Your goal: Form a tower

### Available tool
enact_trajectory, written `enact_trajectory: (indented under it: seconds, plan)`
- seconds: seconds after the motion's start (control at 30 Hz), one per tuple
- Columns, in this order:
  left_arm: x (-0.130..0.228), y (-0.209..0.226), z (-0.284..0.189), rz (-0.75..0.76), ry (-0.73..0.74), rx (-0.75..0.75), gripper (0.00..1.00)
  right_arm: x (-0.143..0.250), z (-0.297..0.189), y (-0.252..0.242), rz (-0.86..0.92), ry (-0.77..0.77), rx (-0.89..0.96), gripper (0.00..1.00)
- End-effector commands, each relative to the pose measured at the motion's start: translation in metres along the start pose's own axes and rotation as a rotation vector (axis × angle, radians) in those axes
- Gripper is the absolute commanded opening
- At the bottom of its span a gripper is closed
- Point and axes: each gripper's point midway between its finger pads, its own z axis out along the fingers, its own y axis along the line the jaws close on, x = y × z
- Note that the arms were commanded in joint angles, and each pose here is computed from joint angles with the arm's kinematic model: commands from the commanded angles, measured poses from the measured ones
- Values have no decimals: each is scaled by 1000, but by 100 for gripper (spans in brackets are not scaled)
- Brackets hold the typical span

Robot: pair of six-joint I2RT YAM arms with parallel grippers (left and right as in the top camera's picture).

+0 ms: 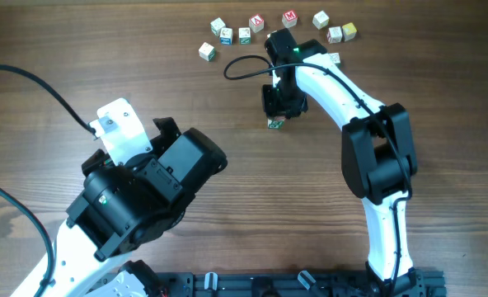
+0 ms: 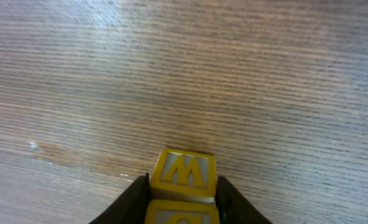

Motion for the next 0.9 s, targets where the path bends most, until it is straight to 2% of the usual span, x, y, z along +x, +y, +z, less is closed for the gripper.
enact_trajectory:
  seconds: [0.0,0.23,0.33,0.53,0.57,0.63,0.67,0.87]
  plan:
    - [1,0,1,-11,0,-6,100,-8,-3,10,-7,-12,-19,32]
    - [1,0,1,-11,0,-6,100,-1,-1,17,-26,1,5,33]
    - [1,0,1,-11,0,-6,100,0,-2,4,-26,-9,98,46]
    - [1,0,1,-11,0,-6,100,-7,-2,-1,-65,-41,132,56]
    - [1,0,1,-11,0,-6,100,-7,-2,0,-67,-40,128,64]
    - [1,0,1,-11,-1,-7,100,-10,-6,10,-94,-44,82,96]
    - [1,0,1,-11,0,-6,100,-14,-12,13,-95,-58,73,99]
    - [1,0,1,-11,0,-6,100,-20,-73,30,-58,-113,30,99]
